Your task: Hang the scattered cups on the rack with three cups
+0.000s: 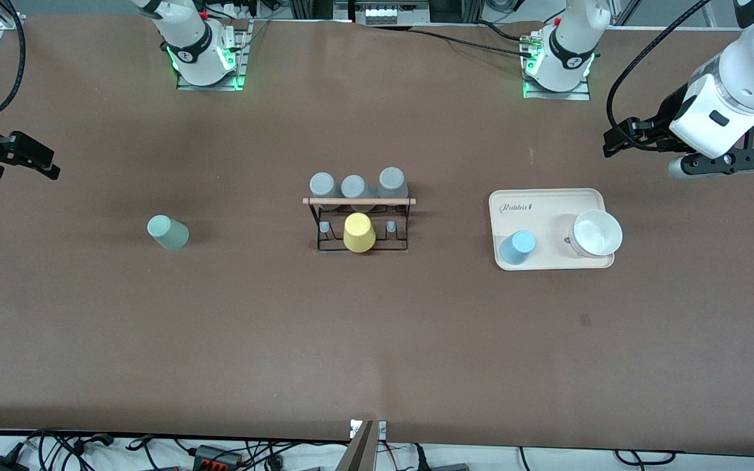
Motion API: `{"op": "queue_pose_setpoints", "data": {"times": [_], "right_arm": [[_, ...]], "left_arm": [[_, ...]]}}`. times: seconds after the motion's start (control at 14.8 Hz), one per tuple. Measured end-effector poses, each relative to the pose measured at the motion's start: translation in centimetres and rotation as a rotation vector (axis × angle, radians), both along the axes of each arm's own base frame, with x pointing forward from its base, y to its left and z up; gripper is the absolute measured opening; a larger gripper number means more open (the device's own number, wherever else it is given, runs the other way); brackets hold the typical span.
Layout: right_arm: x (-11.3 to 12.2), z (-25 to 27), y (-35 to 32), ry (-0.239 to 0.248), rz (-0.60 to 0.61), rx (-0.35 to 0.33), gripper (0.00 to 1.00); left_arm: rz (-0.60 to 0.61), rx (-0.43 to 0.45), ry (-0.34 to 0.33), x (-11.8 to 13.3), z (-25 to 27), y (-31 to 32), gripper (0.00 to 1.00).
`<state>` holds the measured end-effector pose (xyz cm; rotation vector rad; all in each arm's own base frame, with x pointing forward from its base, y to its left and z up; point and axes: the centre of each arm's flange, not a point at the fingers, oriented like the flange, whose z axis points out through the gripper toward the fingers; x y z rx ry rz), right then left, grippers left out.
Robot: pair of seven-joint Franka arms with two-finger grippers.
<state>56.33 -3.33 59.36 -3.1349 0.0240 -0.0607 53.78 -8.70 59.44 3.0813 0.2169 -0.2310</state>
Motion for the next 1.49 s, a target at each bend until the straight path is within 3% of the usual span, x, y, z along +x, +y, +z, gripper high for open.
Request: {"op": "queue_pose_setpoints", "data": {"times": [1.08, 1.49], "right_arm": [[-0.2, 0.4, 0.0, -0.005, 0.000, 0.000, 1.00], [-0.2, 0.3, 0.0, -0.005, -0.001, 0.000, 1.00]], "left_arm": [[0.001, 0.000, 0.003, 0.0, 0.0, 0.0, 1.00], [0.001, -0.001, 0.035, 0.8, -2.0, -0.1, 1.00]]}}
